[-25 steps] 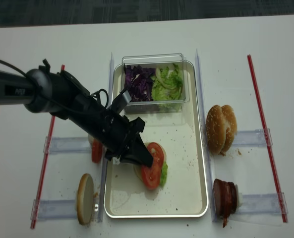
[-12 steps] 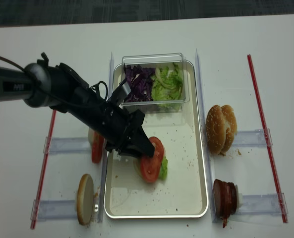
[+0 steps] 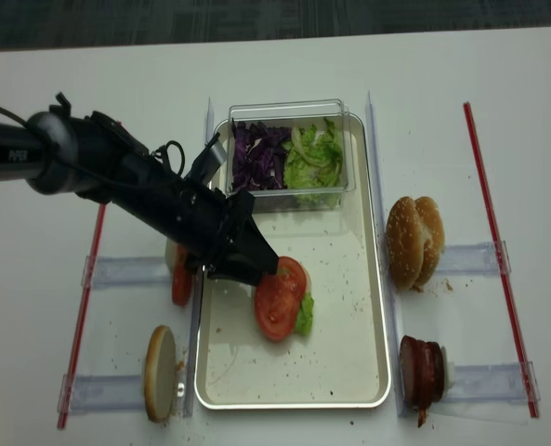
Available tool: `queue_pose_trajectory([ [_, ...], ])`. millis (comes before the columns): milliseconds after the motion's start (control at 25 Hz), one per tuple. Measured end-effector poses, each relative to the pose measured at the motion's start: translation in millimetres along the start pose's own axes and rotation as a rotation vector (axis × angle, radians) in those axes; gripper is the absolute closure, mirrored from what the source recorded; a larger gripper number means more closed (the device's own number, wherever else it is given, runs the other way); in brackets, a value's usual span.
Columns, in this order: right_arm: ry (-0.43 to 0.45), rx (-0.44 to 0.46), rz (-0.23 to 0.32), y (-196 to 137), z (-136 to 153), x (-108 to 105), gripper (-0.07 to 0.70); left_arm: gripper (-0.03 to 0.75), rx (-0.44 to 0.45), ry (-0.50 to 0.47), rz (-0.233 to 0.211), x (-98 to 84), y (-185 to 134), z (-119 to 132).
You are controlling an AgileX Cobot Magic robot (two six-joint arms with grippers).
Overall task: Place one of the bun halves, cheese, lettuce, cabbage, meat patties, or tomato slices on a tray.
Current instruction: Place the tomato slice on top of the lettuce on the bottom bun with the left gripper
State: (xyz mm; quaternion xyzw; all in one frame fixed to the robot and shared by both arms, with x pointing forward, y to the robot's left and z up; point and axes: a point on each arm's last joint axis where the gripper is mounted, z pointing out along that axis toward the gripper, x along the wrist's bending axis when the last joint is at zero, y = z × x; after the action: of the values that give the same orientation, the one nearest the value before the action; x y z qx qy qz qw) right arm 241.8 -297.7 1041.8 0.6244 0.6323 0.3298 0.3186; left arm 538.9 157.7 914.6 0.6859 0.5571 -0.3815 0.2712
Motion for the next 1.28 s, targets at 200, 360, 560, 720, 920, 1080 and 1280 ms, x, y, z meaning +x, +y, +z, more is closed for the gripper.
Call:
queue_pose_trajectory([
  [200,0.0,-0.002,0.0,0,0,0,0.061,0.347,-0.002,0.0,0.003,0.4,0,-1],
  [360,0.0,-0.002,0.0,0,0,0,0.061,0.33,-0.013,-0.001,-0.006,3.6,1,-5],
  [560,0.0,-0.002,0.0,0,0,0,0.061,0.326,-0.014,-0.002,-0.007,3.9,1,-6],
  [720,0.0,-0.002,0.0,0,0,0,0.061,0.326,-0.014,-0.002,-0.007,3.9,1,-6],
  [920,0.0,-0.002,0.0,0,0,0,0.061,0.323,-0.014,-0.002,-0.007,3.9,1,-6],
  [1080,0.0,-0.002,0.0,0,0,0,0.061,0.268,-0.014,-0.002,-0.005,3.9,1,-6],
  [1280,0.0,-0.002,0.0,0,0,0,0.061,0.228,-0.044,-0.007,0.028,-8.2,0,-14],
])
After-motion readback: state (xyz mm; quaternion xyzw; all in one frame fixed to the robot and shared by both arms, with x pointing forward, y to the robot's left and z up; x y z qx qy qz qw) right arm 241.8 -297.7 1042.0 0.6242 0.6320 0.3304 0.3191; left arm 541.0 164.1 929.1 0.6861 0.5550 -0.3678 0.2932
